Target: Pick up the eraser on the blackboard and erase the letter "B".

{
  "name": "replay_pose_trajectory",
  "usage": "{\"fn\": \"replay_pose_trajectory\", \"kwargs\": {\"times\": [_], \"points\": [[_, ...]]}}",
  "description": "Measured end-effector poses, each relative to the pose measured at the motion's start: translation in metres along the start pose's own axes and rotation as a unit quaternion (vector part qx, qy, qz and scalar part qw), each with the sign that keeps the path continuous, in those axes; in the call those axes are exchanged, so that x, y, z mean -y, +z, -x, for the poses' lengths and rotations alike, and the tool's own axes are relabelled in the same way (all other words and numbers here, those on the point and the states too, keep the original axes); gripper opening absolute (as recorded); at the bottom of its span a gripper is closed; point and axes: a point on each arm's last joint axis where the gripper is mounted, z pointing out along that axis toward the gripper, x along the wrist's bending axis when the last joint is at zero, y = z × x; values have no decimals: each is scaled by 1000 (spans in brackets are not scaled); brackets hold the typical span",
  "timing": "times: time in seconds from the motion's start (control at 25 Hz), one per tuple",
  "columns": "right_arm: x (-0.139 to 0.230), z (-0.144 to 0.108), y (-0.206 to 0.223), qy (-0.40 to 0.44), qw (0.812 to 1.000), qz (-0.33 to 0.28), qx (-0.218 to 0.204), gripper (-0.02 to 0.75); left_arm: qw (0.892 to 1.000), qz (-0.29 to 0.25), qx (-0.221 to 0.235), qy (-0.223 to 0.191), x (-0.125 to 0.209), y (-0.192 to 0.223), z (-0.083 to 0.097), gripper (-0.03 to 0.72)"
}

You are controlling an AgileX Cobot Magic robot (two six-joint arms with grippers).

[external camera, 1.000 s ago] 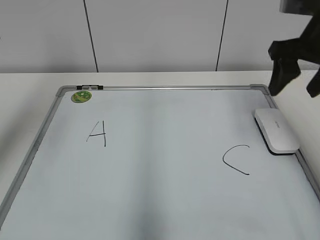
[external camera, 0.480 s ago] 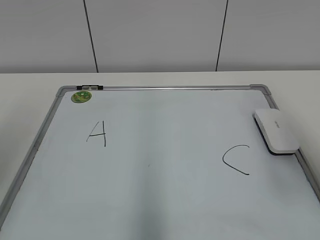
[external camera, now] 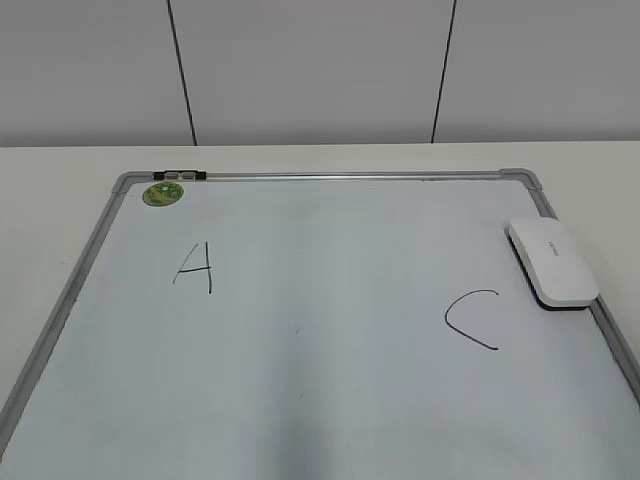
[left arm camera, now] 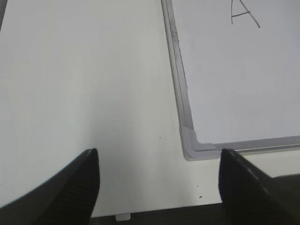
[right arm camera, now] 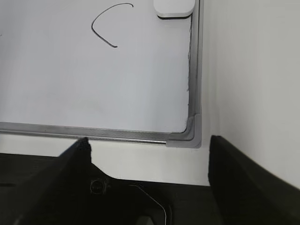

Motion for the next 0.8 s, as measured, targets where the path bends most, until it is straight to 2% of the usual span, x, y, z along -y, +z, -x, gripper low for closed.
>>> {"fn": "replay_pose_trajectory", "kwargs": {"times": [0.24, 0.44, 0.8], "points": [[30, 3, 10, -21, 1000, -7, 1, 575, 998, 58, 9, -6, 19, -4, -2, 580], [41, 5, 23, -34, 999, -32, 2, 575, 998, 63, 10, -7, 19, -5, -2, 580], [41, 5, 23, -38, 999, -31, 2, 575, 998, 65, 10, -6, 19, -5, -2, 580]]}}
